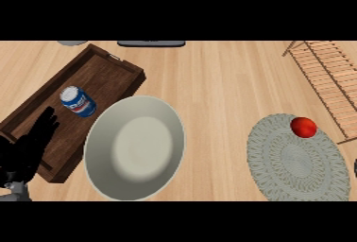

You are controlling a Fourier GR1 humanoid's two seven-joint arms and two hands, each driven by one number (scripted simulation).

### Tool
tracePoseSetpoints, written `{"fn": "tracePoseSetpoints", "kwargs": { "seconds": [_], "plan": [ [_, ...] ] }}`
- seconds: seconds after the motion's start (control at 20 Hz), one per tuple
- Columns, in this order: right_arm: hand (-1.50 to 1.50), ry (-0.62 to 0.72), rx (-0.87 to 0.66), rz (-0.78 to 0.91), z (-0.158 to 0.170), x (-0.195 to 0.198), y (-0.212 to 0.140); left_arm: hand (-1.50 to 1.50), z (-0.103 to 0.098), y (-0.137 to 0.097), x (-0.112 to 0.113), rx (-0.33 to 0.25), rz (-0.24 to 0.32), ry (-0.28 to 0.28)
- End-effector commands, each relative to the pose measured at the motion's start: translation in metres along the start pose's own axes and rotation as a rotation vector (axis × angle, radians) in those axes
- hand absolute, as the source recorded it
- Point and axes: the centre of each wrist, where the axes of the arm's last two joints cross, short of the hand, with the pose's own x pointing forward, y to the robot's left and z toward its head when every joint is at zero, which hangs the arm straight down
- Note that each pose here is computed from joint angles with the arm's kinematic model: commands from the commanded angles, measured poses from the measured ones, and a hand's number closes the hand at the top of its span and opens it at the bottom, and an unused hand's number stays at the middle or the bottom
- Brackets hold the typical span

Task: Pick the bell pepper from the placemat and place it in the tiered shelf

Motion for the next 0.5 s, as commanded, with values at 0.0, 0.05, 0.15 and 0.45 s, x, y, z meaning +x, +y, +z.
{"fn": "tracePoseSetpoints", "kwargs": {
  "seconds": [0.0, 0.05, 0.15, 0.45],
  "plan": [
    [1.5, 0.104, 0.0, 0.072, -0.033, -0.011, 0.012, 0.0, -0.003, -0.017, 0.003, -0.007, -0.017, 0.005],
    [1.5, 0.1, 0.001, 0.053, -0.032, -0.02, 0.027, 0.0, -0.002, -0.002, 0.015, -0.011, 0.005, 0.004],
    [1.5, 0.111, 0.007, 0.031, -0.03, -0.016, 0.022, 0.0, 0.003, 0.005, -0.007, -0.016, 0.005, -0.006],
    [1.5, 0.164, 0.024, -0.062, -0.067, -0.048, 0.052, 0.0, 0.001, -0.004, 0.005, -0.003, -0.001, -0.003]
  ]
}}
